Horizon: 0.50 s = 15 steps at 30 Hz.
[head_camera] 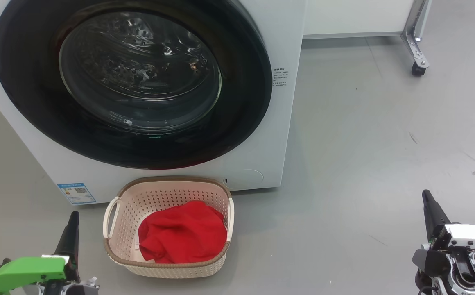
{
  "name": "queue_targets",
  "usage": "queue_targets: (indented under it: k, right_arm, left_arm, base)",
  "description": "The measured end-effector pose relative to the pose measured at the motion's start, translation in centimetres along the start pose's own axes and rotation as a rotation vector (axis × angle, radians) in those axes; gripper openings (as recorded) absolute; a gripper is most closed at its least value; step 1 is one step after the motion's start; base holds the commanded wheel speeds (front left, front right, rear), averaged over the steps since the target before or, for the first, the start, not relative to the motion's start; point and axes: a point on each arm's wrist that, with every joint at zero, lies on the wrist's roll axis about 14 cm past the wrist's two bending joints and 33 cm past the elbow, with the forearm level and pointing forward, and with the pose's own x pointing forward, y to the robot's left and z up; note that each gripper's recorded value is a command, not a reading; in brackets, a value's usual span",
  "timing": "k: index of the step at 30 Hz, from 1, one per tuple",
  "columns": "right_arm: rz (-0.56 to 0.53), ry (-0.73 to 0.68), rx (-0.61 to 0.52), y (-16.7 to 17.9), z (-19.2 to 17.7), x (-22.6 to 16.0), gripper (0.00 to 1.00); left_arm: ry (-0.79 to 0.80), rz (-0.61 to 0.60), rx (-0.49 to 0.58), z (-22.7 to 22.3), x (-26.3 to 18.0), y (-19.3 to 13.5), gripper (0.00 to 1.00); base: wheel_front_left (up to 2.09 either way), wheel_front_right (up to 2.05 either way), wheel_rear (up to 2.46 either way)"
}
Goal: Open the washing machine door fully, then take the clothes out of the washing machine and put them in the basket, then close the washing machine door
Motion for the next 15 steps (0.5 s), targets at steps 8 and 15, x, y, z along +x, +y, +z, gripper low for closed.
queue_targets:
  k: [8,15]
  right_arm:
    - [0.000,0.000,-0.001,0.00,0.01,0.00,0.00]
    - [0.000,-0.001,-0.001,0.00,0.03,0.00,0.00]
  left_arm:
    - [0.004,-0.001,0.001,-0.07,0.02,-0.03,0.00]
    - [0.004,-0.002,0.001,-0.05,0.03,-0.05,0.00]
  base:
    - [0.00,0.00,0.00]
    - [0.00,0.00,0.00]
